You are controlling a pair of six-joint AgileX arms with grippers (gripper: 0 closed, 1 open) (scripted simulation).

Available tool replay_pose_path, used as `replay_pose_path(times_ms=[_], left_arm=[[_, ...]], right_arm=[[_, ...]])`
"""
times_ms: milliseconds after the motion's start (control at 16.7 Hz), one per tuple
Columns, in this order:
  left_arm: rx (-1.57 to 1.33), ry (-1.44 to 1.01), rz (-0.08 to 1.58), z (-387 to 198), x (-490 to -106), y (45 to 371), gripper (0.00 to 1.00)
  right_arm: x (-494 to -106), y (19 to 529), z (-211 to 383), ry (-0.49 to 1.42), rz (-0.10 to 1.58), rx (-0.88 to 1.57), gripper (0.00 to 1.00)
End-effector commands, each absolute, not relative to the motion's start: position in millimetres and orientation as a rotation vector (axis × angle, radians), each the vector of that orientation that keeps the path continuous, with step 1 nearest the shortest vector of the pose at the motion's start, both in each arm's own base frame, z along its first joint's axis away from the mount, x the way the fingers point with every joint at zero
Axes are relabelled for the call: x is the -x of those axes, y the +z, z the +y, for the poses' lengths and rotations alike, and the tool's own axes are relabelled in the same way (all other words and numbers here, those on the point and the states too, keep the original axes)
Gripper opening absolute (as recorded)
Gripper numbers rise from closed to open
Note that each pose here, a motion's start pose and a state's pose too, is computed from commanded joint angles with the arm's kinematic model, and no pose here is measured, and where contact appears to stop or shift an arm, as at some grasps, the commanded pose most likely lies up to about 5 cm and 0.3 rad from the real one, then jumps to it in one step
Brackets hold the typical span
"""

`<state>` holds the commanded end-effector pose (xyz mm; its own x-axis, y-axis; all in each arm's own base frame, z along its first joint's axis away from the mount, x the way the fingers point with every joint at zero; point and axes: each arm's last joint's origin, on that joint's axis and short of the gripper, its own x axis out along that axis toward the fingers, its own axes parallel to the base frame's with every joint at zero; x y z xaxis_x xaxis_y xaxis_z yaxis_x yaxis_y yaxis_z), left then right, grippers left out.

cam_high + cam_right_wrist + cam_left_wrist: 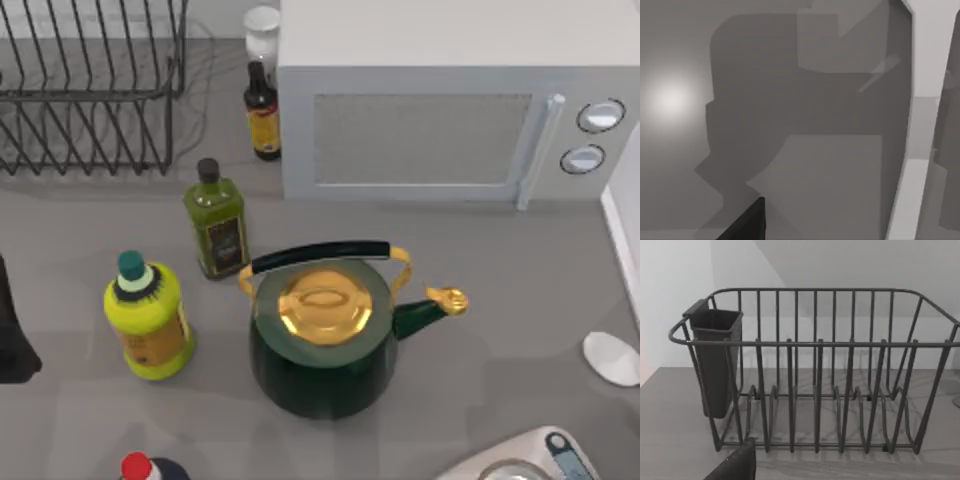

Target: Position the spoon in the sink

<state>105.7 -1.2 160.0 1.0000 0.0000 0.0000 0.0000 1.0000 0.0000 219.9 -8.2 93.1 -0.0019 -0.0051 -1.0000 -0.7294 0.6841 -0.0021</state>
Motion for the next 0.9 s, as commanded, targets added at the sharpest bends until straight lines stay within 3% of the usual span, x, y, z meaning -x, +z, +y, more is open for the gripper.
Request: replay_pose_path(times_ms=[720,900], left_arm=[[0.000,0.000,0.000,-1.2,-105.7,160.0,1.00],[0.000,0.000,0.000,-1.2,-105.7,160.0,1.00]], right_arm=[[-219.9,93.1,-8.2,0.636,1.479,0.642,0.02],[-219.9,93.1,-8.2,0.636,1.479,0.642,0.00]])
